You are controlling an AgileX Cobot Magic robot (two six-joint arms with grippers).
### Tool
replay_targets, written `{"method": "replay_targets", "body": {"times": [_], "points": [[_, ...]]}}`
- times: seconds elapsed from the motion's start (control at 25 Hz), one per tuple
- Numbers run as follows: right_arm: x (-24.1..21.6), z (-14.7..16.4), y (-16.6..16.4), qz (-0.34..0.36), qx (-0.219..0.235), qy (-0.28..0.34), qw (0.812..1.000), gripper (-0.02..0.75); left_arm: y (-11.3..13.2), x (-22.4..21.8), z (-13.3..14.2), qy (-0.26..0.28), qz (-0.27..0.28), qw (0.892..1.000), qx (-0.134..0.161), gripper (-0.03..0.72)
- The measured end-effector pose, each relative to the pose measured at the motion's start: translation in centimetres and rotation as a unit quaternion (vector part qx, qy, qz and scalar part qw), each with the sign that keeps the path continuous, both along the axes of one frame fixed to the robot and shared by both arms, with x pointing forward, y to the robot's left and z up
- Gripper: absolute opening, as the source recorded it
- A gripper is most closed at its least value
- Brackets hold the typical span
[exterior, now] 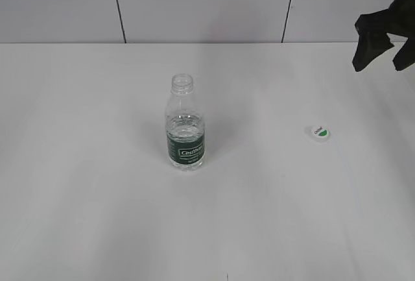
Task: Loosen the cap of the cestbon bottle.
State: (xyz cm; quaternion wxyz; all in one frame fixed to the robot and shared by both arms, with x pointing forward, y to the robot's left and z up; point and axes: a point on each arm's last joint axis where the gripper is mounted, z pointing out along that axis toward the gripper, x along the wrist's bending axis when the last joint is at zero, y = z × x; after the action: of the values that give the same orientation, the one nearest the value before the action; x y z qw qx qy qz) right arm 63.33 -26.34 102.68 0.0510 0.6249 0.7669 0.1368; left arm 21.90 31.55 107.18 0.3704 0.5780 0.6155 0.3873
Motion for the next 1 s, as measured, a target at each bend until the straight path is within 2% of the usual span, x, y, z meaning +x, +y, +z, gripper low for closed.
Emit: {"method": "replay_targets", "body": {"times": [0.16, 0.56, 0.92, 1.0], "points": [[-0.2, 0.7, 0.0, 0.000, 0.001, -0.009, 1.000, 0.589, -0.2, 1.0, -1.4, 0.010, -0.005, 1.000, -0.001, 0.549], [-1.0, 2.4, -0.2, 0.004, -0.010, -0.025, 1.000, 0.589, -0.2, 1.2, -1.4, 0.006, -0.007, 1.000, -0.001, 0.549], [-5.8, 9.3, -0.5, 0.012, -0.010, -0.065, 0.998, 0.589, -0.2, 1.2, -1.4, 0.006, -0.007, 1.000, -0.001, 0.545], [-7.3, 11.3, -0.6, 0.012, -0.009, -0.091, 0.996, 0.589, -0.2, 1.2, -1.4, 0.006, -0.007, 1.000, -0.001, 0.535]]}}
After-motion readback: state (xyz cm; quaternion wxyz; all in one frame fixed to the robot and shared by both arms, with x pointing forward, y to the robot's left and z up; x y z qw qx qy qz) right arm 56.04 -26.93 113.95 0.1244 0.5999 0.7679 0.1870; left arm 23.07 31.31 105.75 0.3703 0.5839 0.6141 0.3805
